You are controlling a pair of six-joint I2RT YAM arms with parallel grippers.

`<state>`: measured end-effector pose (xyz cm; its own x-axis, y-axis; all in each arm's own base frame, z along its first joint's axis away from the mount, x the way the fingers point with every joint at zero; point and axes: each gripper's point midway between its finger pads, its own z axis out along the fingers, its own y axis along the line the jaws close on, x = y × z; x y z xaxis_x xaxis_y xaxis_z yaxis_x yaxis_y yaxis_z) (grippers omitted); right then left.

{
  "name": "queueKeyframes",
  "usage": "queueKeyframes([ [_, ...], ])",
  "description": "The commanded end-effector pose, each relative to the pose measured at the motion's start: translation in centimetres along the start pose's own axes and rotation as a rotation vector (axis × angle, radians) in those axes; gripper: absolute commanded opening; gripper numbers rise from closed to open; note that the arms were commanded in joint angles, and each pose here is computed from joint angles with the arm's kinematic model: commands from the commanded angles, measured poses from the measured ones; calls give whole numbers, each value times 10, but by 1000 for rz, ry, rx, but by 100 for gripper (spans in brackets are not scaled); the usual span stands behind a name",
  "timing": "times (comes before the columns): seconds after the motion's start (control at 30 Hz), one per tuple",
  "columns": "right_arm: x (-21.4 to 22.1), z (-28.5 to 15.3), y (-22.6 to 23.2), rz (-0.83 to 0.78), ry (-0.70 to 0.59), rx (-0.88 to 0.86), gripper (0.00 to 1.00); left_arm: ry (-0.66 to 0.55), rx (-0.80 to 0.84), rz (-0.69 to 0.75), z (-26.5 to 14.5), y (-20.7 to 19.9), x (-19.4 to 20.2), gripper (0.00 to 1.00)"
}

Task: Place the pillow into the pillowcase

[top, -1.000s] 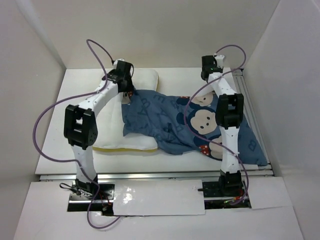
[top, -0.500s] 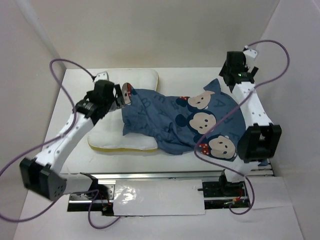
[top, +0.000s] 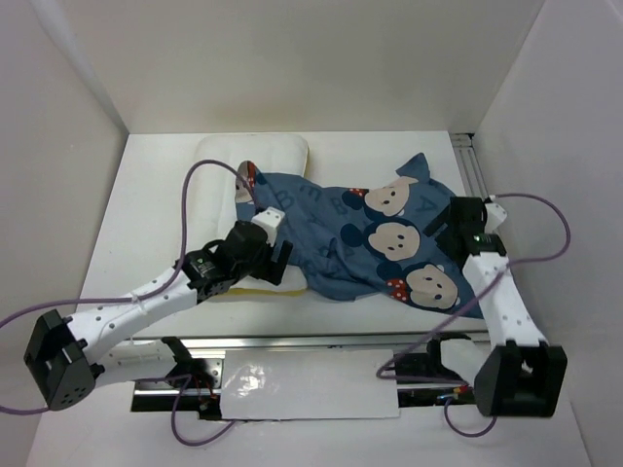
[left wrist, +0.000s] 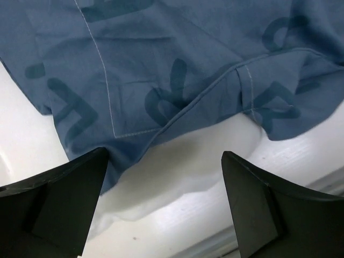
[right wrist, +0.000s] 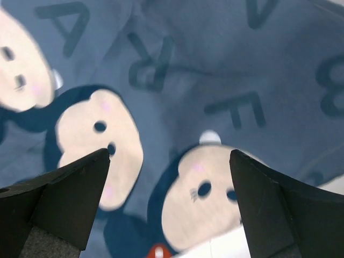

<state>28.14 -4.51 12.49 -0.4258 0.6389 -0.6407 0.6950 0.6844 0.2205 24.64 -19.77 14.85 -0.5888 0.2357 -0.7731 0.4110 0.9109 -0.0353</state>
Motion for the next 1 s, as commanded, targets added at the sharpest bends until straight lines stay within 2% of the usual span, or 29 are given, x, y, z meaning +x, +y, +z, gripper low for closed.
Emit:
queueKeyframes([
  [0.0, 18, -20, -20, 70, 29, -3, 100, -97, -74, 67, 14, 8, -25, 100],
  [0.13, 45, -15, -45, 87, 90, 102, 100, -85, -88, 84, 34, 8, -23, 100],
  [0.2, 53, -14, -40, 105, 143, 77, 100, -84, -128, 80, 40, 15, -28, 95],
  [0.3, 59, -14, -34, 171, 177, 72, 100, -62, -165, 60, 48, 21, -26, 47],
  [0.33, 65, -14, -35, 186, 192, 67, 100, -53, -168, 64, 48, 21, -24, 26],
  [0.37, 69, -14, -36, 185, 206, 66, 100, -57, -193, 39, 48, 28, -25, 0],
  [0.47, 82, -8, -32, 213, 242, 46, 100, -175, -245, -33, 28, 45, -55, 0],
  [0.5, 90, -4, -29, 212, 281, 36, 100, -216, -296, -73, 23, 64, -66, 0],
  [0.6, 94, 3, -16, 177, 320, -16, 100, -315, -374, -186, 3, 106, -109, 0],
  [0.63, 99, 7, -12, 158, 350, -32, 100, -367, -390, -215, -9, 115, -138, 0],
  [0.7, 100, 9, -10, 117, 369, -36, 100, -351, -448, -229, -3, 138, -152, 0],
  [0.73, 100, 9, -10, 117, 370, -36, 100, -400, -455, -248, -10, 144, -178, 0],
  [0.77, 102, 8, -12, 115, 378, -28, 100, -360, -473, -232, 5, 150, -177, 0],
  [0.83, 101, 5, -13, 106, 373, -35, 100, -365, -495, -228, 5, 160, -196, 0],
  [0.97, 126, -12, -25, 66, 431, -14, 100, -337, -495, -225, 19, 163, -196, 0],
])
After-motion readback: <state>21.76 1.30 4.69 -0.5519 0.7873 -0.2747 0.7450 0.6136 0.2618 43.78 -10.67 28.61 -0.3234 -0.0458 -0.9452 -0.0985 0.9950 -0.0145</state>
